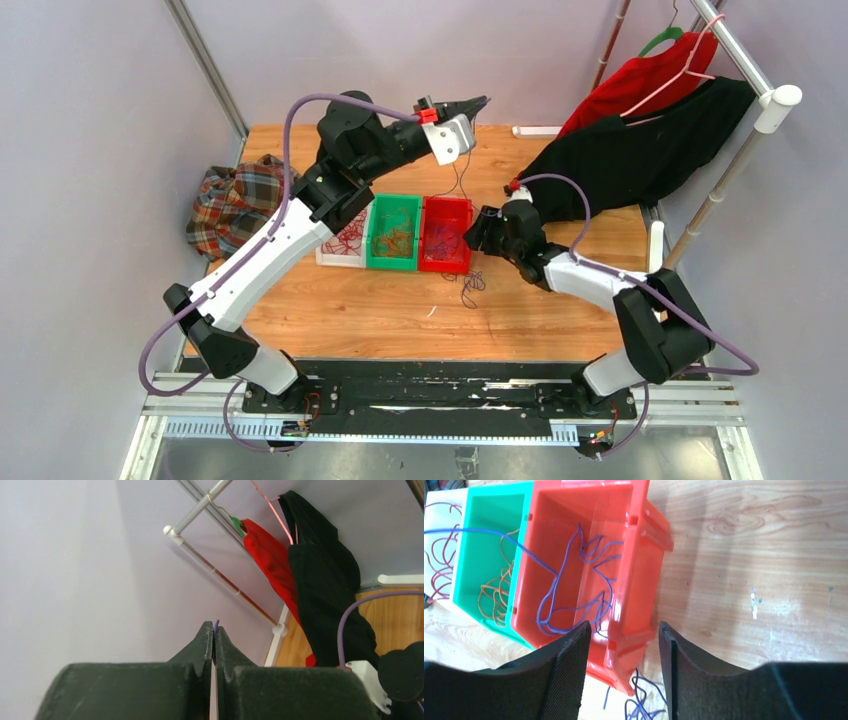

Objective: Untangle the cables

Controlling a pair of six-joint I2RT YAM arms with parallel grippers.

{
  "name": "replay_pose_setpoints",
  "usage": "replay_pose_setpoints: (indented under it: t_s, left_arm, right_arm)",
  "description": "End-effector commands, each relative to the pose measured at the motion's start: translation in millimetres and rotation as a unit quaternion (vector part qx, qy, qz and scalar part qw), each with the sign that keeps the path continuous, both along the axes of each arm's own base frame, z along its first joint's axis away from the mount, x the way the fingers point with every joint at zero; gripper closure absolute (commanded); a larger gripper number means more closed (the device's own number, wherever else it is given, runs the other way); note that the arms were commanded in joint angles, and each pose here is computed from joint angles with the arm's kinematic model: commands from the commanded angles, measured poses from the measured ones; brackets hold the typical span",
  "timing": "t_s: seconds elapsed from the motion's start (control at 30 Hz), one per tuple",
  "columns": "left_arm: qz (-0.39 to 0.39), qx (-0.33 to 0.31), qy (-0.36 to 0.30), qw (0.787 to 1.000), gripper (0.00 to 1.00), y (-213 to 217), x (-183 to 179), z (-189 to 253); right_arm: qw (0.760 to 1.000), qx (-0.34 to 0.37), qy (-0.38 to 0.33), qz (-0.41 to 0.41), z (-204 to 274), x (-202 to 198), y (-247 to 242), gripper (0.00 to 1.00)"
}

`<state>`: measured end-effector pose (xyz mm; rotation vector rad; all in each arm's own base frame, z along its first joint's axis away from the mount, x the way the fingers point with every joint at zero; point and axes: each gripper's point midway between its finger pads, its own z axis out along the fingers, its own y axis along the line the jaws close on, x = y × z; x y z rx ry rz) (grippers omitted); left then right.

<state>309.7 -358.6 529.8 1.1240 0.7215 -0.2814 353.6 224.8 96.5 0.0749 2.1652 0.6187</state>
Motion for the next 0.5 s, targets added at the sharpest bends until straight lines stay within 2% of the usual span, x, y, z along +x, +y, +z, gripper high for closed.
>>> replay_pose_setpoints:
  t_s: [0.0,0.07,0.17,0.33,0.47]
  left_arm:
    - [0.01,0.001,-0.013,1.0,0.99,2.3,-2.1,-6.6]
    - [0.015,0.009,-0.004,1.0,0.99,3.8,-1.1,-17.7]
    - [0.026,0.031,0.005,0.999,1.0,8.0,0.2,-43.1]
    - [0.049,0.071,0.022,0.996,1.0,15.3,4.5,-86.2]
    - [0.072,0.087,0.028,0.993,1.0,18.1,13.9,-102.4]
  right_arm:
    - [0.999,0.041,-0.005,-0.003,7.5,-8.3,-7.5,0.44]
    - [0.999,0.046,-0.007,-0.005,8.4,-11.9,-13.0,0.38]
    - [0.999,0.035,-0.005,-0.015,5.1,-18.2,-24.2,0.35]
    - [0.999,0.004,0.008,-0.033,-9.0,-33.1,-43.0,0.35]
    - [0.999,-0.01,0.015,-0.052,-17.2,-40.6,-54.8,0.4]
